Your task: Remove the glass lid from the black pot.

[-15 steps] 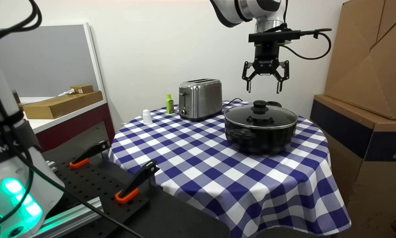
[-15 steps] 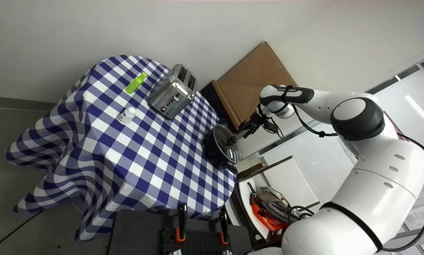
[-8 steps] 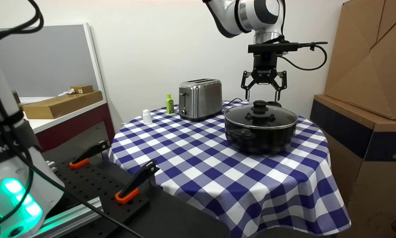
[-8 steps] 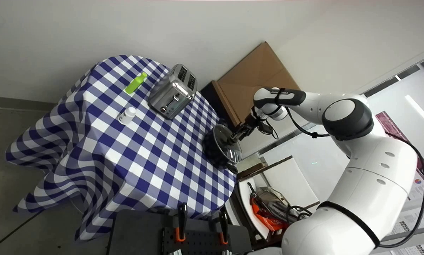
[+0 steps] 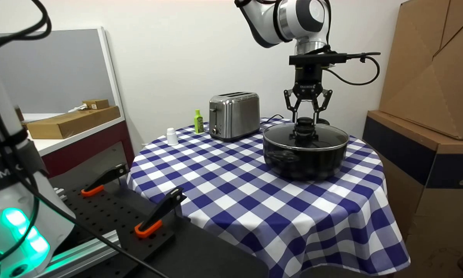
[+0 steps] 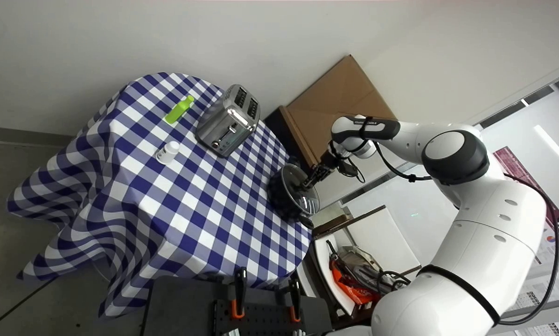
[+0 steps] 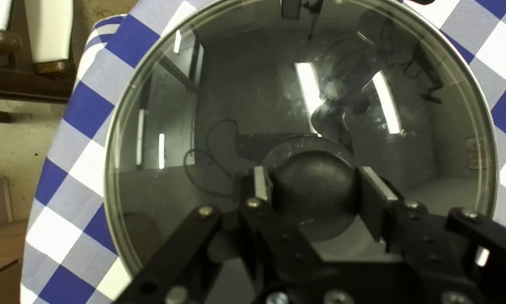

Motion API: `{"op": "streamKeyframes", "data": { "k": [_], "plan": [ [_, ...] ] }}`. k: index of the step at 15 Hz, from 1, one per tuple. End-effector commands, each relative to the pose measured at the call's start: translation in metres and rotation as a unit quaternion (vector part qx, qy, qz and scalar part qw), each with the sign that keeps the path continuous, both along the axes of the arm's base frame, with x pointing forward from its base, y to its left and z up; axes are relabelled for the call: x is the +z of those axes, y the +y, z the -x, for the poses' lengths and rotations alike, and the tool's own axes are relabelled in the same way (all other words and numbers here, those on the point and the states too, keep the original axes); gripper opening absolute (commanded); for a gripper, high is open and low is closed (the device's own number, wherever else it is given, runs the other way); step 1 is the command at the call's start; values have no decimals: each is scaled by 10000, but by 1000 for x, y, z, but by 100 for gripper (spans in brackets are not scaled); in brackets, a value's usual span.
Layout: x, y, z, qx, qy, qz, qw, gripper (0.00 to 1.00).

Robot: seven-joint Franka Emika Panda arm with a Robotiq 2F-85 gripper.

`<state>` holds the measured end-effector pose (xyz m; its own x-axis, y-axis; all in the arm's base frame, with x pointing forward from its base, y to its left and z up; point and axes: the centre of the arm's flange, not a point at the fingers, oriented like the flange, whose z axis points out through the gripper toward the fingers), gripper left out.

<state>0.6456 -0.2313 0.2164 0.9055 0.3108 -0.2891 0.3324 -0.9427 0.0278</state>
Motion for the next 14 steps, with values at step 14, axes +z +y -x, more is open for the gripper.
{"op": "streamKeyframes", "data": {
  "k": [14],
  "plan": [
    [80, 20, 27, 536, -57, 134, 9985, 25]
  ]
}}
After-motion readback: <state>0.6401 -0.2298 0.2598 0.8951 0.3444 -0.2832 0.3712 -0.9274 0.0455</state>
